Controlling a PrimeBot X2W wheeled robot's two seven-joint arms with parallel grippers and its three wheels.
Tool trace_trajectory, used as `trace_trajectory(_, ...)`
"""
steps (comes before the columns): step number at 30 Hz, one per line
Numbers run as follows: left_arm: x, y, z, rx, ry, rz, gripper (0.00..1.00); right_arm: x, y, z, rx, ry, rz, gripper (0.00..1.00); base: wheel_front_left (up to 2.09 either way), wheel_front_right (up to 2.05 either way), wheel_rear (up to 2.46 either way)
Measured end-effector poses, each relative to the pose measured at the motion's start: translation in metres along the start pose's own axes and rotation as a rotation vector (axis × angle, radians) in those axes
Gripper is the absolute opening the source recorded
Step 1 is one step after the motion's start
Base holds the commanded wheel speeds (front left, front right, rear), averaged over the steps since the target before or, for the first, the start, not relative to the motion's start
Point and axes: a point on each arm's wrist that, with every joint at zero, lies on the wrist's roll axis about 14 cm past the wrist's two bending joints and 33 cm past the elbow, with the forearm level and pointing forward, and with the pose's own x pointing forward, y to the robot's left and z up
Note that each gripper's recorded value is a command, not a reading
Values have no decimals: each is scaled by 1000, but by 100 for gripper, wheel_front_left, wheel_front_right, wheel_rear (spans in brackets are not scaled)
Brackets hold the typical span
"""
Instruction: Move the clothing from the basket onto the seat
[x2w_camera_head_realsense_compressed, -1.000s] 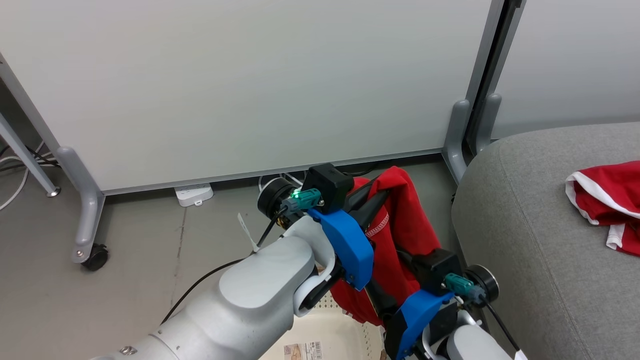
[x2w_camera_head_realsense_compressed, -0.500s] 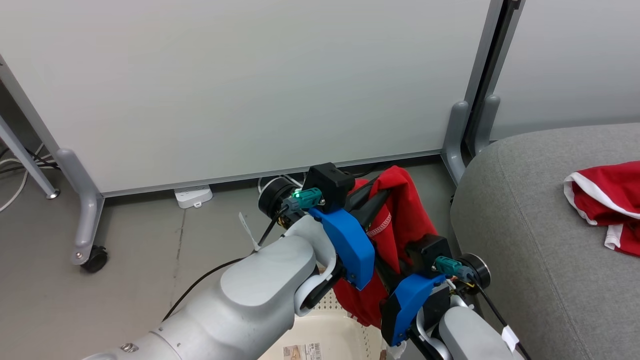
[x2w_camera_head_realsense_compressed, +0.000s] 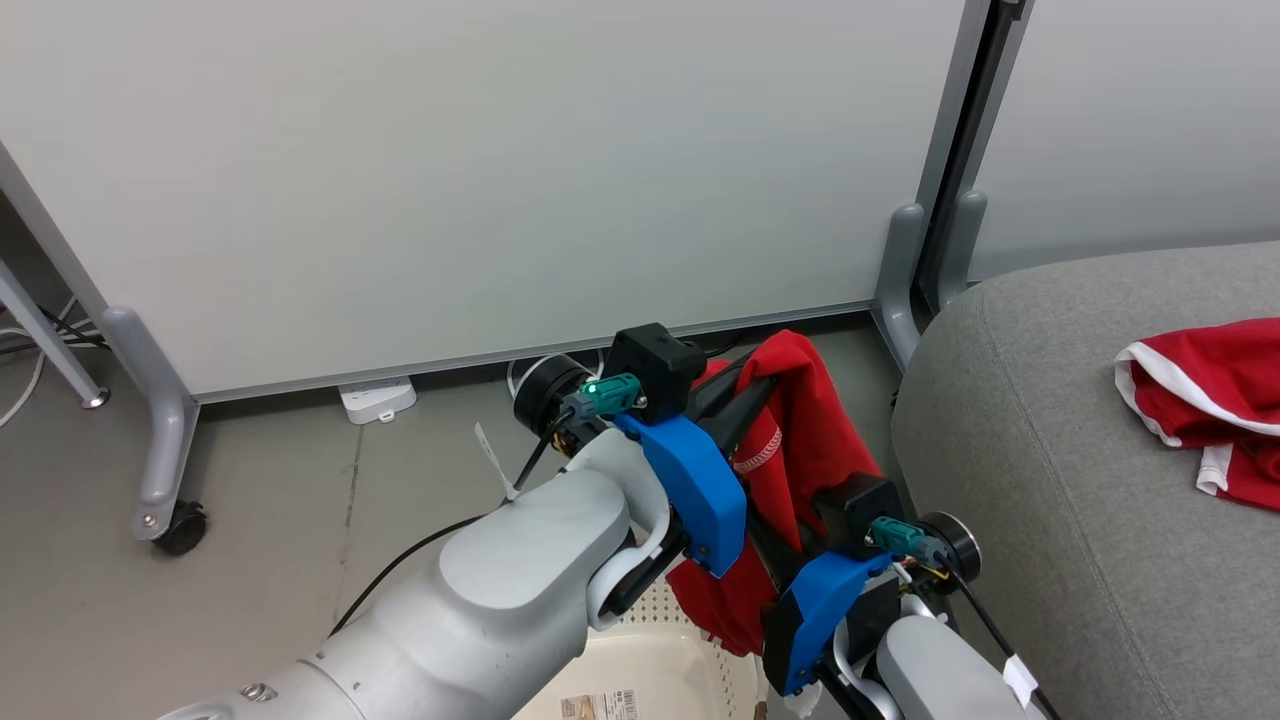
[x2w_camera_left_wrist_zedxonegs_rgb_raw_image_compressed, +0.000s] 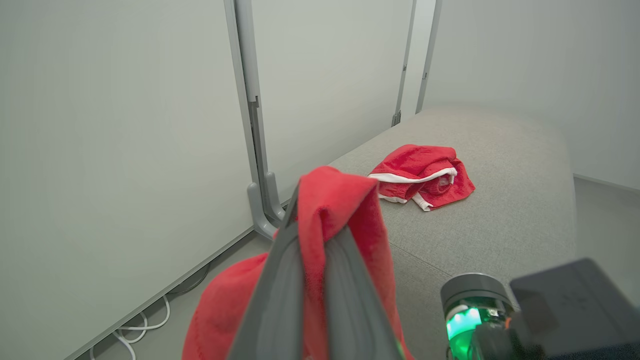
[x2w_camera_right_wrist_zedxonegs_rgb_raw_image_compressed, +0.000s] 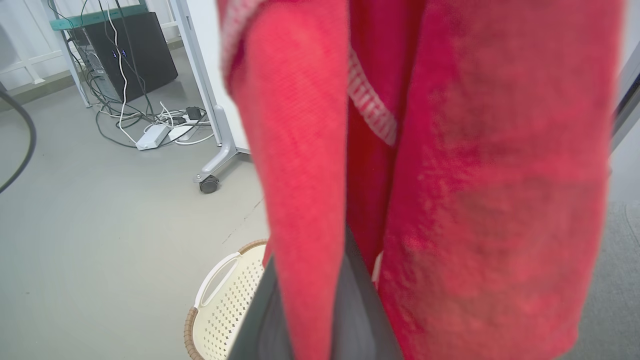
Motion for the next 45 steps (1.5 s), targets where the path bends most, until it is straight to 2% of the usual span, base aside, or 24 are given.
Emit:
trace_trajectory(4,0,-1,1,1,-1,-2,0,-1,0,0,0,-4,-2,0,0,0,0)
trace_trajectory(5,0,-2,2,0,-2,-2,26,-2,0,1,-1,-6,-3,0,0,0,0)
trace_trajectory(6,0,-2,2,0,-3,-3,100,-2,-1,1,-1,-8,-4,0,0,0,0)
trace_trajectory(12,0,-5,9,-6,-34,1,100,-4,-4,5,-1,-23,-15,0,0,0,0)
trace_trajectory(18,-16,1,0,-58,-73,45,100,-6,-12,7,3,-37,-40,0,0,0,0)
trace_trajectory(23,-45,18,-16,-88,-103,115,100,-6,-18,6,7,-37,-60,0,0,0,0)
trace_trajectory(36,-121,59,-77,-91,-21,329,100,0,-23,8,11,-40,-71,0,0,0,0)
trace_trajectory(45,-145,74,-91,-115,-5,420,100,3,-23,6,19,-34,-72,0,0,0,0)
